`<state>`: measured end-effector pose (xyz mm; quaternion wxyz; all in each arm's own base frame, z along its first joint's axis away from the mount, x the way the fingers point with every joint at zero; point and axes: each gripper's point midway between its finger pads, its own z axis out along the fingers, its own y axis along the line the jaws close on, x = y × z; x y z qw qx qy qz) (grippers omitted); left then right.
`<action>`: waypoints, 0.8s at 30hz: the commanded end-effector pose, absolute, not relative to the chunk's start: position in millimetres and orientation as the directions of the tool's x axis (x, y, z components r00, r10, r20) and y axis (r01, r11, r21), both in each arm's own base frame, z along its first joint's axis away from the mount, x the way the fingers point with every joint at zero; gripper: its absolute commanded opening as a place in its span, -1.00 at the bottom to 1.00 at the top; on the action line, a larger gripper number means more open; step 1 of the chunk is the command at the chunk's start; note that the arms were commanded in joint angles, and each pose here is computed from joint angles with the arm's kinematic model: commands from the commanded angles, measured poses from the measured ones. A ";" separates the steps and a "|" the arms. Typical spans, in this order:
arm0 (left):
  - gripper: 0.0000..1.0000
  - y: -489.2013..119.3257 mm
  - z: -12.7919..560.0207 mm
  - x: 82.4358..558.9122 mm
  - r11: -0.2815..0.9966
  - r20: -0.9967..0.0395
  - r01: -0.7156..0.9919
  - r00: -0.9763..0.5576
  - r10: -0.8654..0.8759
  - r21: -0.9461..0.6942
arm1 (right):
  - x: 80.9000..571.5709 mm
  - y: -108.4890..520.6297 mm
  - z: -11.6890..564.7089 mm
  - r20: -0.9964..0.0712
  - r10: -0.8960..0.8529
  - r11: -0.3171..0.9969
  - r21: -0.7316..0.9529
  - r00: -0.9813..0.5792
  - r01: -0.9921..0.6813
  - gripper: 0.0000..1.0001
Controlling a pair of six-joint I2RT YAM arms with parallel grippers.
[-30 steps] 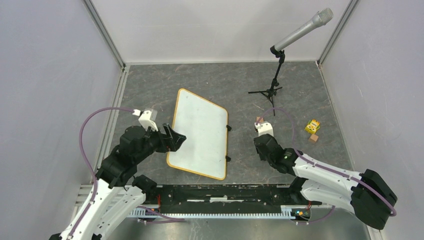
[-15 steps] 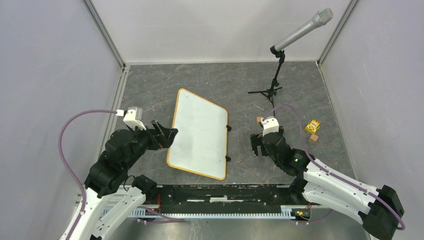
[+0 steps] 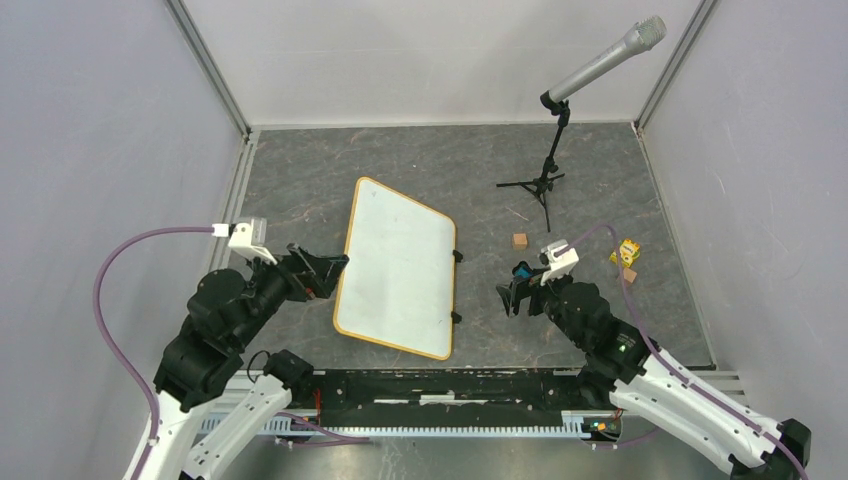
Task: Erase the whiteboard
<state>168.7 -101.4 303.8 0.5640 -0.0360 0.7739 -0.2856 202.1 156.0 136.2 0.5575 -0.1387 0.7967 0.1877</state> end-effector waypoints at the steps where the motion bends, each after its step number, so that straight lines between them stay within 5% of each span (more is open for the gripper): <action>1: 0.99 -115.0 339.2 164.0 0.796 -0.883 0.397 -0.306 -0.355 -0.457 | 206.6 164.1 151.7 -0.956 0.015 0.876 0.154 -0.294 -0.458 0.96; 12: 0.99 -156.7 362.0 160.9 0.689 -0.885 0.565 -0.378 -0.273 -0.454 | 207.2 160.6 165.0 -0.957 0.074 0.881 0.195 -0.281 -0.432 0.96; 24: 0.99 -118.0 432.0 145.1 0.760 -0.953 0.585 -0.082 -0.293 -0.284 | 198.3 109.9 288.4 -0.995 0.075 0.927 0.096 -0.073 -0.363 0.96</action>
